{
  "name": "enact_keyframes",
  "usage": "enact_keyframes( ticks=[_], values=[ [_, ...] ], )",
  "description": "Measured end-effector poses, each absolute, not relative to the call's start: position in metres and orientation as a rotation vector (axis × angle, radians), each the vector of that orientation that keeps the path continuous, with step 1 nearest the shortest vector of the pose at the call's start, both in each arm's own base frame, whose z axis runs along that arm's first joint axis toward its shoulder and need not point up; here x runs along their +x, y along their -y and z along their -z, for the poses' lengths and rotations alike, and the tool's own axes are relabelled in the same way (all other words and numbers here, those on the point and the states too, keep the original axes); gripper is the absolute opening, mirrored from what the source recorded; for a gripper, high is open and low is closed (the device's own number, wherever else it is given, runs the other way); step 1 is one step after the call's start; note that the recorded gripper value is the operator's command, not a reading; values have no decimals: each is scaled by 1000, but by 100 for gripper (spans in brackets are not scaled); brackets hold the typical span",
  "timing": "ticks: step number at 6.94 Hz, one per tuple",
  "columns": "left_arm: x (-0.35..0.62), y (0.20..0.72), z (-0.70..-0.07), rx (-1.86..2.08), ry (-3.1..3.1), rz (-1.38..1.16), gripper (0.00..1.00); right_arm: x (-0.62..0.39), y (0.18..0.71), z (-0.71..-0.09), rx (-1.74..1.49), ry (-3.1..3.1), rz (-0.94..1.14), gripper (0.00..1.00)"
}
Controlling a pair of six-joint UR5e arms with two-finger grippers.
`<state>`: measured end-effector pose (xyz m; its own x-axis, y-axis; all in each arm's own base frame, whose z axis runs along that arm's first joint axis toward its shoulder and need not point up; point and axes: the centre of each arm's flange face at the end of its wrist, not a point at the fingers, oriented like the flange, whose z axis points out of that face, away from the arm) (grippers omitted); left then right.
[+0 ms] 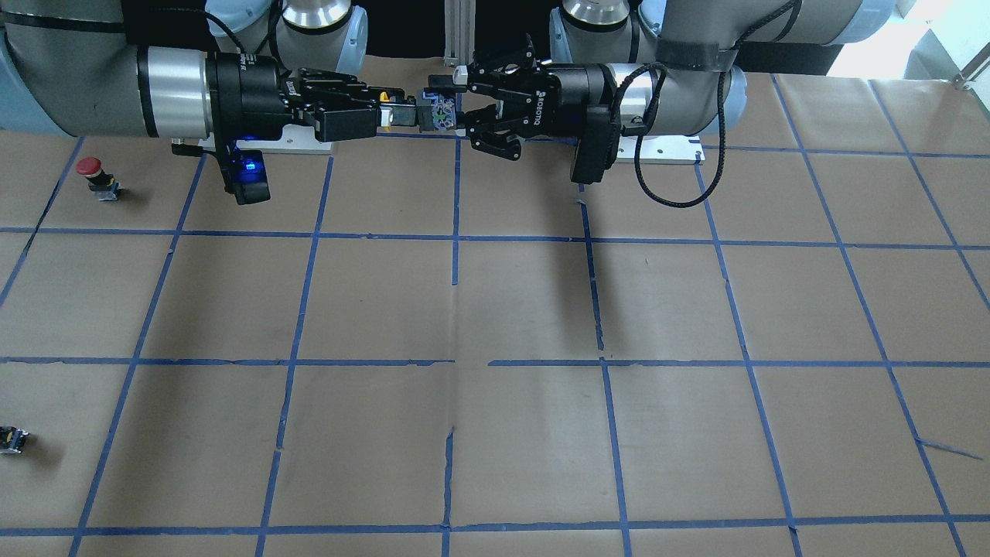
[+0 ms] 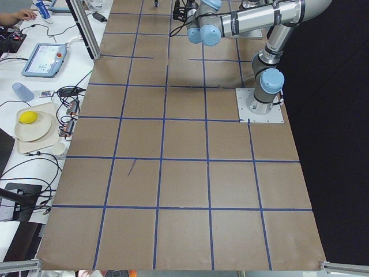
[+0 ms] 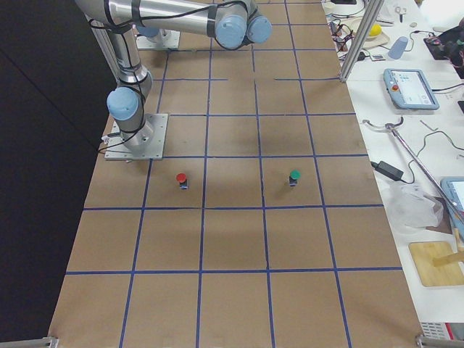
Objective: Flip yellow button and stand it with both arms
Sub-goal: 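Close the right gripper on the button and open the left gripper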
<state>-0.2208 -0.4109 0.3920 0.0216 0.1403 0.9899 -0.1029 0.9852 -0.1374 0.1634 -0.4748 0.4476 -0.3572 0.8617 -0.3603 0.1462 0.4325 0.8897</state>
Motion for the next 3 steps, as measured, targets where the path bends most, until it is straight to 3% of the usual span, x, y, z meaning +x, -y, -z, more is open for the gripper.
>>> enact_keyframes(
  ticks=[1,3],
  values=[
    [-222,411,-392,-29,1538,-182,100,163,475,-448,869,-1782,-996,25],
    [-222,411,-395,-37,1541,-176,100,163,476,-449,869,-1782,-993,25]
  ],
)
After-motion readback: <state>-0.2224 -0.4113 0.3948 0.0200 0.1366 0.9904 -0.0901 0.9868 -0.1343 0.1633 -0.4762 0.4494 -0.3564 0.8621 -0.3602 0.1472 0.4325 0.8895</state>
